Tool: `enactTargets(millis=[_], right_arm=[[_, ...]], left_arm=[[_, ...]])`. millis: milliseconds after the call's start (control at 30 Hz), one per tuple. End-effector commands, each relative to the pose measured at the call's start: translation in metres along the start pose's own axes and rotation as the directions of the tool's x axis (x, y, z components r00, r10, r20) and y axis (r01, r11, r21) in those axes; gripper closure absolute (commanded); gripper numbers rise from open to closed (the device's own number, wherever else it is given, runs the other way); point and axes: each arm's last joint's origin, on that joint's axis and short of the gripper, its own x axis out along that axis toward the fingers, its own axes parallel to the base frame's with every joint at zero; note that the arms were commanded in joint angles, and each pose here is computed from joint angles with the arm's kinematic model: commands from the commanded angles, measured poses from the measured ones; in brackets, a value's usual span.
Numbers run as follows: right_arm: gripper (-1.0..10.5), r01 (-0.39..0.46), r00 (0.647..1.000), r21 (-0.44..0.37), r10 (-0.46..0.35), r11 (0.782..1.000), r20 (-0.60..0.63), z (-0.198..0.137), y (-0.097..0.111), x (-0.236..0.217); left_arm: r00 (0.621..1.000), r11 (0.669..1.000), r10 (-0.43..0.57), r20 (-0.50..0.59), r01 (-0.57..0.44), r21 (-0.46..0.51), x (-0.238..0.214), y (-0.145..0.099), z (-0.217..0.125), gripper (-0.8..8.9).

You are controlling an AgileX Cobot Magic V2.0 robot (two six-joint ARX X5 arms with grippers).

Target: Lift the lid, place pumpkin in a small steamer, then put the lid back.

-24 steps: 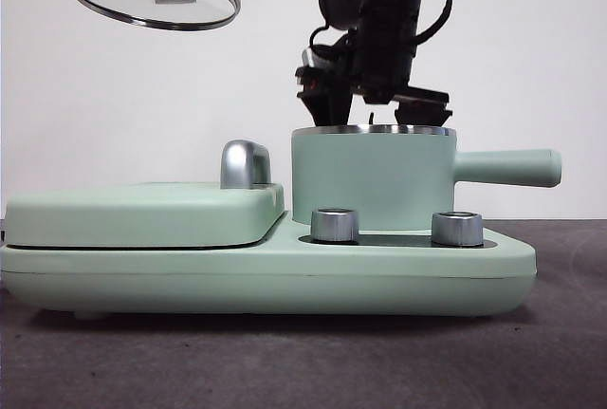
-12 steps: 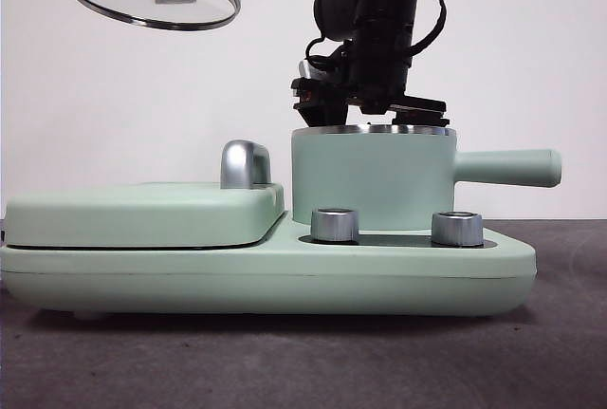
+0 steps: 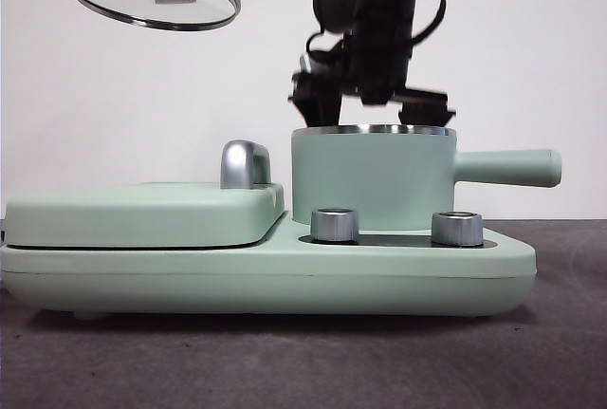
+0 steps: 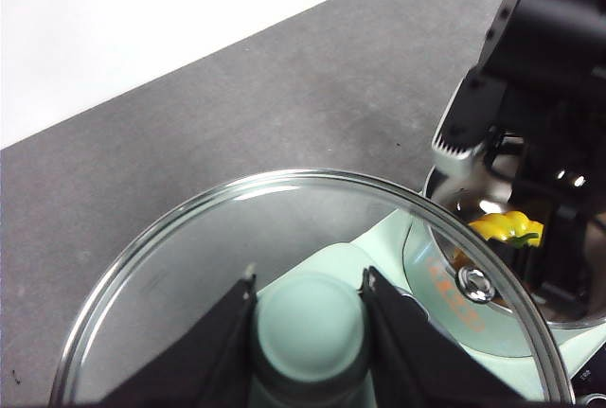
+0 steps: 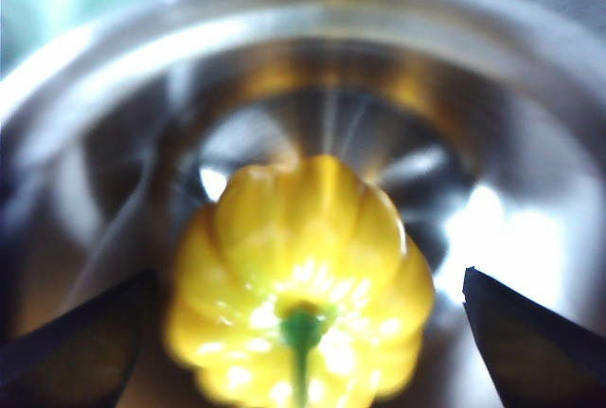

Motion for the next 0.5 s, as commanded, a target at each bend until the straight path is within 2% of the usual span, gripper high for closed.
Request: enactTargets(millis=[33, 133, 267, 367, 500], right_arm=[[4.4, 0.020, 0.999, 0.004, -0.020, 1.000, 0.048, 0.004, 0.004, -0.028], [4.4, 0.003, 0.984, 0.007, -0.004, 1.000, 0.181, -0.002, 0.002, -0.077], [4.4, 0.011, 0.954, -0.001, -0.010, 1.000, 0.298, -0.034, 0.000, -0.135], [4.4, 0.023, 0.942, -0.018, -0.016, 1.000, 0.336, -0.077, -0.003, -0.169], [4.6, 0.093, 0.945, 0.003, -0.089, 0.996, 0.315, -0.148, -0.015, -0.181]], left_arm=[[0.999, 1.000, 0.002, 0.035, -0.003, 0.009, 0.002, 0.001, 0.007, 7.92], [1.000, 1.000, 0.001, 0.031, -0.002, 0.008, 0.003, 0.002, 0.007, 7.92], [1.000, 1.000, 0.000, 0.028, 0.000, -0.001, 0.004, 0.001, 0.006, 7.92], [0.999, 0.999, -0.031, 0.034, 0.031, -0.014, 0.005, 0.000, 0.007, 7.92], [0.996, 0.996, -0.083, 0.040, 0.084, -0.030, 0.007, -0.008, 0.008, 7.92]])
